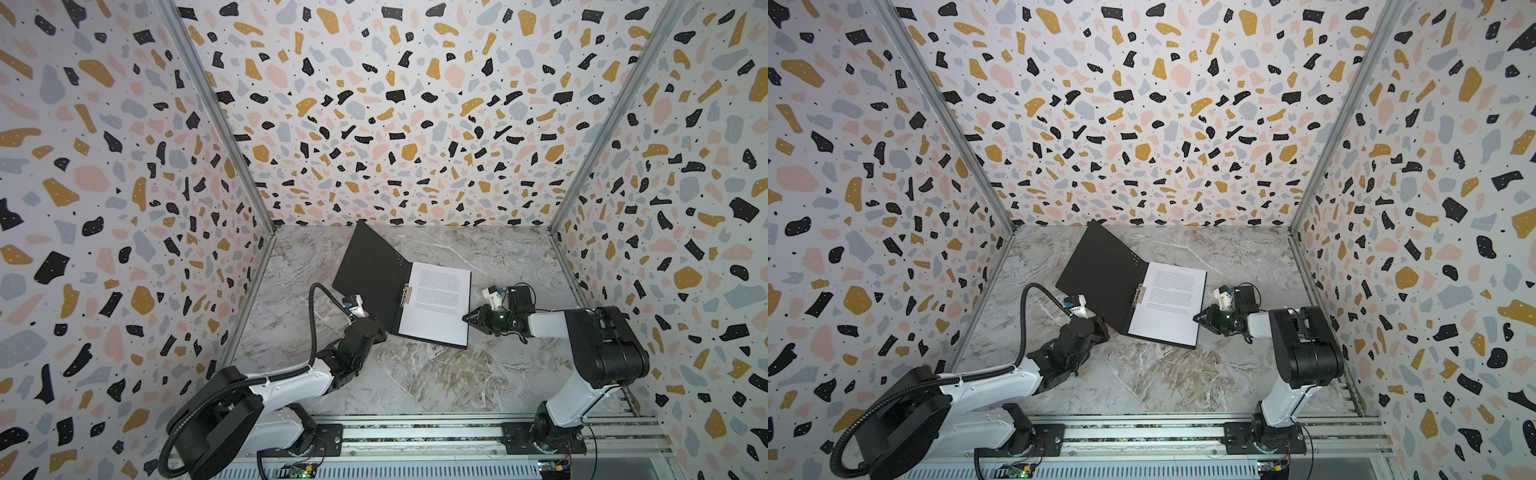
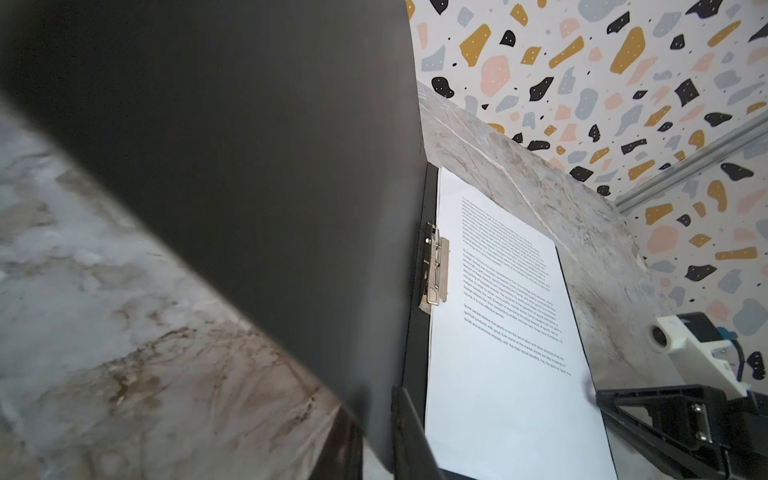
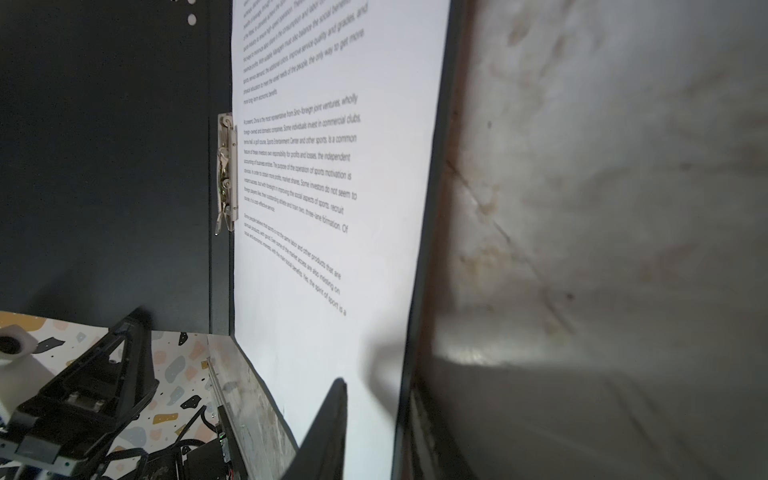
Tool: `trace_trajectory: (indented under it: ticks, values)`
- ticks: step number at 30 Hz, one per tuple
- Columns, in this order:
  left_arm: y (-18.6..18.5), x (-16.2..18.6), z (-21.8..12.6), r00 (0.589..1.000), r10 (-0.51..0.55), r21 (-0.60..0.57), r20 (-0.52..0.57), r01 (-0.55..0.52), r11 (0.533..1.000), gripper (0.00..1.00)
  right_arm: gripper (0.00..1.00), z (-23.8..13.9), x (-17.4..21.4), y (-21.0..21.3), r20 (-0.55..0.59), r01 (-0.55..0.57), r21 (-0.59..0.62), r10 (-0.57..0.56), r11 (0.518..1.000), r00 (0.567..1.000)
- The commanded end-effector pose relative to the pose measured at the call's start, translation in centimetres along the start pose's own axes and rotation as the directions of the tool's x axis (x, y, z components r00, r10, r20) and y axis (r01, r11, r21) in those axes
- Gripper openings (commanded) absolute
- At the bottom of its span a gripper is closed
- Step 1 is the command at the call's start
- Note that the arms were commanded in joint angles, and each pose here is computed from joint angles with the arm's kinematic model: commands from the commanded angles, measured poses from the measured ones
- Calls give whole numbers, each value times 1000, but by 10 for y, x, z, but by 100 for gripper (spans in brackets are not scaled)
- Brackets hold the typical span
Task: Put the files into the folder
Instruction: 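Swing the cover over the sheet with left gripper while right holds folder edge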
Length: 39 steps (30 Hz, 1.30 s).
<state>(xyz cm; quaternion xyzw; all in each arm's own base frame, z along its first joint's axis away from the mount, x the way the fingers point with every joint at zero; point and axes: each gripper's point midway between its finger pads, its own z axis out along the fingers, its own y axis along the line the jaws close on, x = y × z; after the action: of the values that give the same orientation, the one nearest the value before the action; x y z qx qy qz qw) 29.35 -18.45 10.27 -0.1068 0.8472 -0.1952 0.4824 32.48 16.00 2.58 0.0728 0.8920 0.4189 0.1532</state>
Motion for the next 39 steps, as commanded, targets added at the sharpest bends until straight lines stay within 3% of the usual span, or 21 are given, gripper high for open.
trace_trajectory:
  ticks: [1,9,13,17,26,39]
  values:
    - [-10,-7,-1,993,106,-48,47,-104,993,16,28,5,17,-33,-52,-49,144,57,988,997]
    - [-47,10,0,960,280,-92,29,-276,957,19,28,8,7,-32,-53,-21,145,29,989,998]
    - [-50,16,-2,933,361,-176,-1,-356,918,30,28,9,2,-30,-48,-12,140,19,990,999]
    - [-60,21,-2,928,372,-165,-9,-368,915,48,28,11,-1,-29,-48,-5,137,12,991,999]
    - [-85,40,2,864,502,-188,-46,-501,845,62,28,8,-7,-30,-31,-4,141,8,990,999]
    - [-109,54,2,801,596,-214,-58,-593,776,89,28,-4,-15,-35,0,-12,147,12,989,1000]
